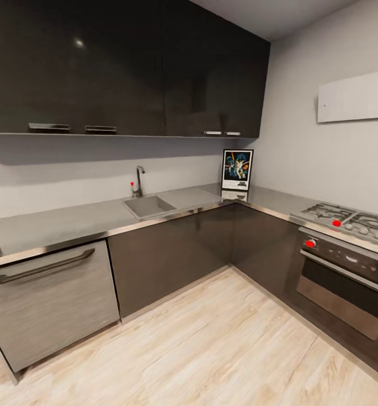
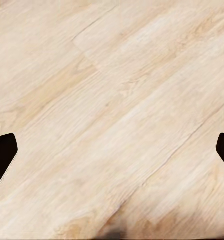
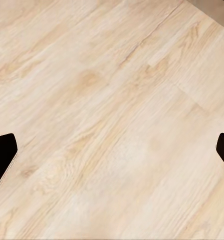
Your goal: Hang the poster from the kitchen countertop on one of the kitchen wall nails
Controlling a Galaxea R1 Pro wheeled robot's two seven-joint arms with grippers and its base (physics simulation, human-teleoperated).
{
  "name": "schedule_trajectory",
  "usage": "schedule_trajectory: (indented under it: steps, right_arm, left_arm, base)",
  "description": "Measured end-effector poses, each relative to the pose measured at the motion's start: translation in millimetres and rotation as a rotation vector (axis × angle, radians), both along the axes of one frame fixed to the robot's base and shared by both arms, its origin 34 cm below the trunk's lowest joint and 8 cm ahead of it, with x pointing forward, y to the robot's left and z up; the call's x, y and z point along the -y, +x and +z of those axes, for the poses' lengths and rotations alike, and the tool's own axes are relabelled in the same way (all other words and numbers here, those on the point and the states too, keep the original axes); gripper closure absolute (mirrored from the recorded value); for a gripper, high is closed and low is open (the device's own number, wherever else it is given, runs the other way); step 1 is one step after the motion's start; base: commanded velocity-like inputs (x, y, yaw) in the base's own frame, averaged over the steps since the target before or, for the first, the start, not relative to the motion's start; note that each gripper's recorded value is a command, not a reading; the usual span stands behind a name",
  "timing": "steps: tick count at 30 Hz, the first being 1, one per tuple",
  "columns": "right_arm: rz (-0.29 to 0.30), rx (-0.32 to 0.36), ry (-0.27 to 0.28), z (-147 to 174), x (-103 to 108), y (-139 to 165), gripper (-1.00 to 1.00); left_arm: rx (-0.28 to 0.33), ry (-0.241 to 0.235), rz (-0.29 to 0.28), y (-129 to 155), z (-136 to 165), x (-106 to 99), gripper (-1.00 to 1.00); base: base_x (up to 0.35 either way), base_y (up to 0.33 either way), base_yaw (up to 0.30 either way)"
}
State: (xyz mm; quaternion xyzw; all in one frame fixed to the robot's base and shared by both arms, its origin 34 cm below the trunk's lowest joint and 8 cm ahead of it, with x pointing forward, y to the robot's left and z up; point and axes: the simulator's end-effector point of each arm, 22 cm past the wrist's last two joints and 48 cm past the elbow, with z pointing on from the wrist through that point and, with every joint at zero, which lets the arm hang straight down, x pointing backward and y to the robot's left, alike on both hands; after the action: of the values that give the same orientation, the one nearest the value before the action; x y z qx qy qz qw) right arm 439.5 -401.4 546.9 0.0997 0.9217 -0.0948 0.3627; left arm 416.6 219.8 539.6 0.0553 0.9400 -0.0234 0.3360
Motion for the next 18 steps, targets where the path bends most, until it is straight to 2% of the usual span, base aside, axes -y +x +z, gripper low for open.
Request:
schedule_trajectory:
  steps: [8,18]
  right_arm:
    - [0.003,0.0,0.0,0.0,-0.5,0.2,-1.0]
    - [0.003,0.0,0.0,0.0,-0.5,0.3,-1.0]
  left_arm:
    - [0.0,0.0,0.0,-0.1,0.0,0.3,-1.0]
    - [0.0,-0.001,0.0,0.0,0.0,0.3,-1.0]
  base:
    - [0.335,-0.101,0.0]
    - [0.314,-0.17,0.0]
